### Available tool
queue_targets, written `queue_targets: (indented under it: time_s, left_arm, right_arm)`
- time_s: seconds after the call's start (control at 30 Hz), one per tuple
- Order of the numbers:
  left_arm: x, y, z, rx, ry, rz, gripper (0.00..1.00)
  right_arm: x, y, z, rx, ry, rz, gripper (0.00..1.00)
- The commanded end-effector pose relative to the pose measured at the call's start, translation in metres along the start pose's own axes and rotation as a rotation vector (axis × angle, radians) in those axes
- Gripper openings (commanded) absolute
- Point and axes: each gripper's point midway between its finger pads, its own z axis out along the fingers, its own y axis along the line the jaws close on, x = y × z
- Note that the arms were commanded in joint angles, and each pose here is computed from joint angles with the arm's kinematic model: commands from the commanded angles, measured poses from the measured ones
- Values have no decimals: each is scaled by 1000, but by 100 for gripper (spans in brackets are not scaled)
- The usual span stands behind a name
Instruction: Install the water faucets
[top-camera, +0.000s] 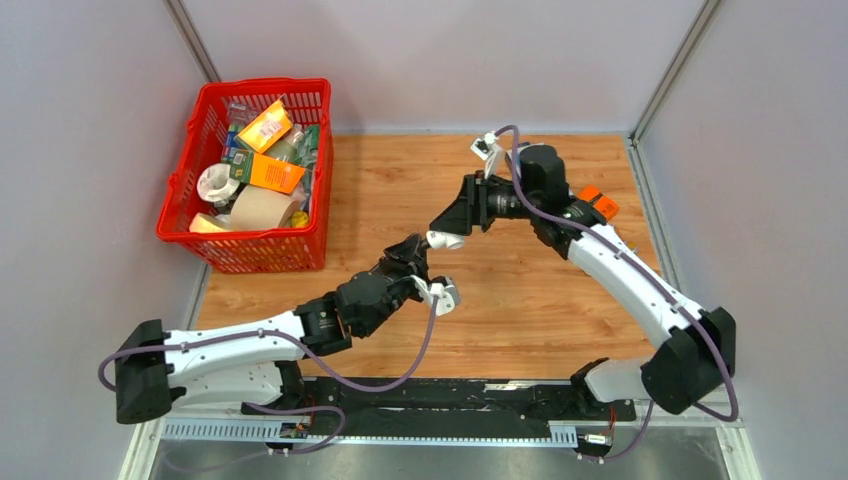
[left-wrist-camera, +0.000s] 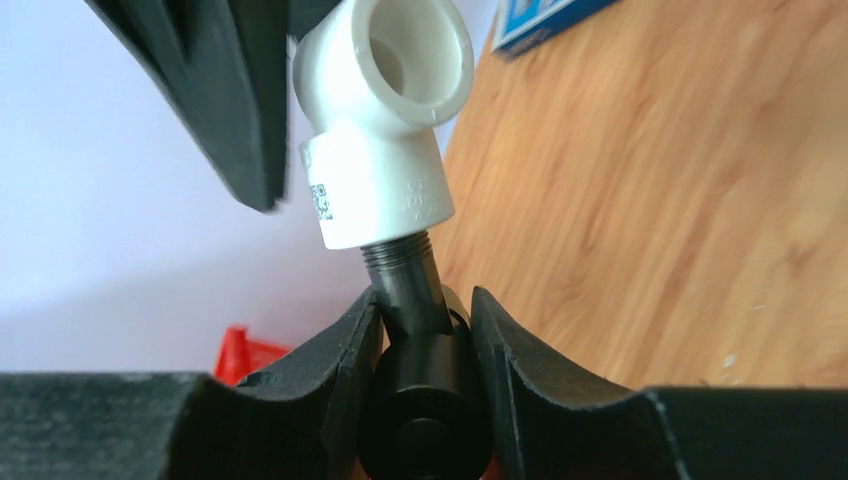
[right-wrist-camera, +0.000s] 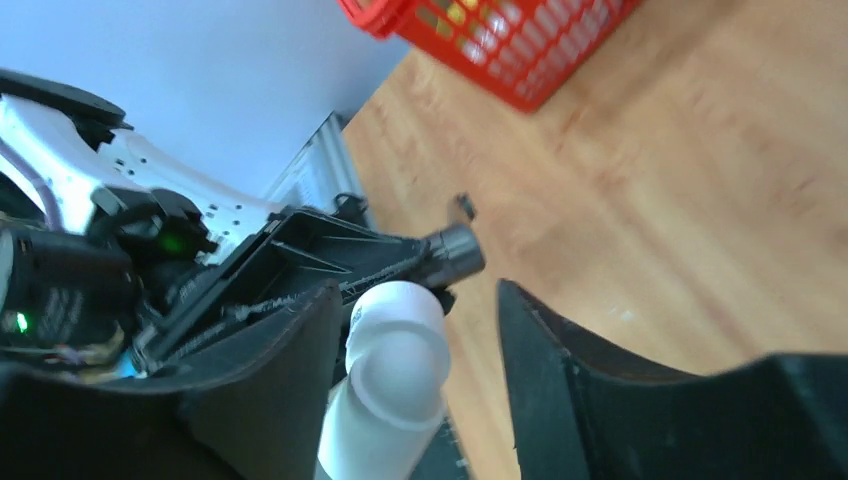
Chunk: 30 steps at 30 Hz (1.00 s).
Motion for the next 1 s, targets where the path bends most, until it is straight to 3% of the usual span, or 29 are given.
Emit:
queue_targets:
  time_s: [0.0,0.07,0.1,0.3,0.53,0.67,0.97]
  left_arm:
    - [-42,16,-12,163,-211,-253,0]
    - [-42,13,-15,247,-236,-315,0]
    - [-46,12,-17,291,-258,-346,0]
    - [-56,4,-32,524,-336,-472,0]
    - [-77,1,-44,812,-459,-620,0]
    - [-83,5,-43,910,-497,-677,0]
    - [-90,4,-38,1027,-477,-703,0]
  right_arm:
    - [-46,32,-34,-24,-221,-508,66]
    - [-41,43,-45,-45,-244,-650,74]
    - [-39,46,-48,-54,-251,-710,99]
    - [-22,61,-75,-47,-303,-984,100]
    - [27,66,-82,-187,-251,-1228,100]
    - [44,69,-78,-271,-215,-1269,98]
    - [37,62,-64,-260,-186,-1283,93]
